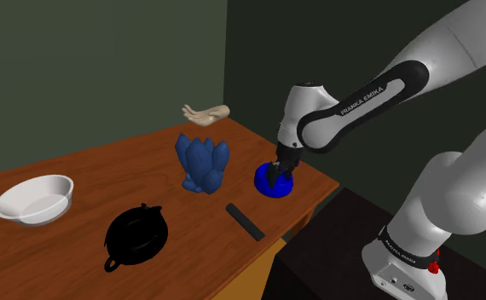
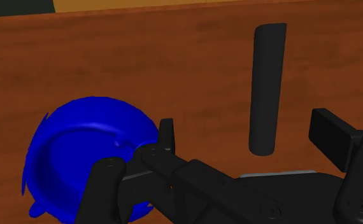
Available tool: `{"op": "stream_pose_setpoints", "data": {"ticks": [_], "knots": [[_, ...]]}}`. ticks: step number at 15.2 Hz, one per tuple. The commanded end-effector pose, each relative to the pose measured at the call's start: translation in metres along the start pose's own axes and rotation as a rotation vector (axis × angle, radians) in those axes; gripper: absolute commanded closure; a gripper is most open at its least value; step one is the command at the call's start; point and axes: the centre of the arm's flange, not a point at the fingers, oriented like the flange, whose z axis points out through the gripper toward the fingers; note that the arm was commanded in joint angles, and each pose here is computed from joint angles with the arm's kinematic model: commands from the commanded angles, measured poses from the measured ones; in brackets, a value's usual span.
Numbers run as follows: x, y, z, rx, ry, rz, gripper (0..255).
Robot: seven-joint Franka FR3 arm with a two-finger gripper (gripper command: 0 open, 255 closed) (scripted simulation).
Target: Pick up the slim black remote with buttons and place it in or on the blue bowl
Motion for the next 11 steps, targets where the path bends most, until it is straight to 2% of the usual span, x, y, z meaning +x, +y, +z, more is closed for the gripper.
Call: {"op": "stream_pose_setpoints", "data": {"ticks": [1,11], "knots": [[0.004,-0.013,0.023,0.006,-0.001,0.013,0],[0.030,-0.070,0.138,0.031,-0.015,0.075,0]]}}
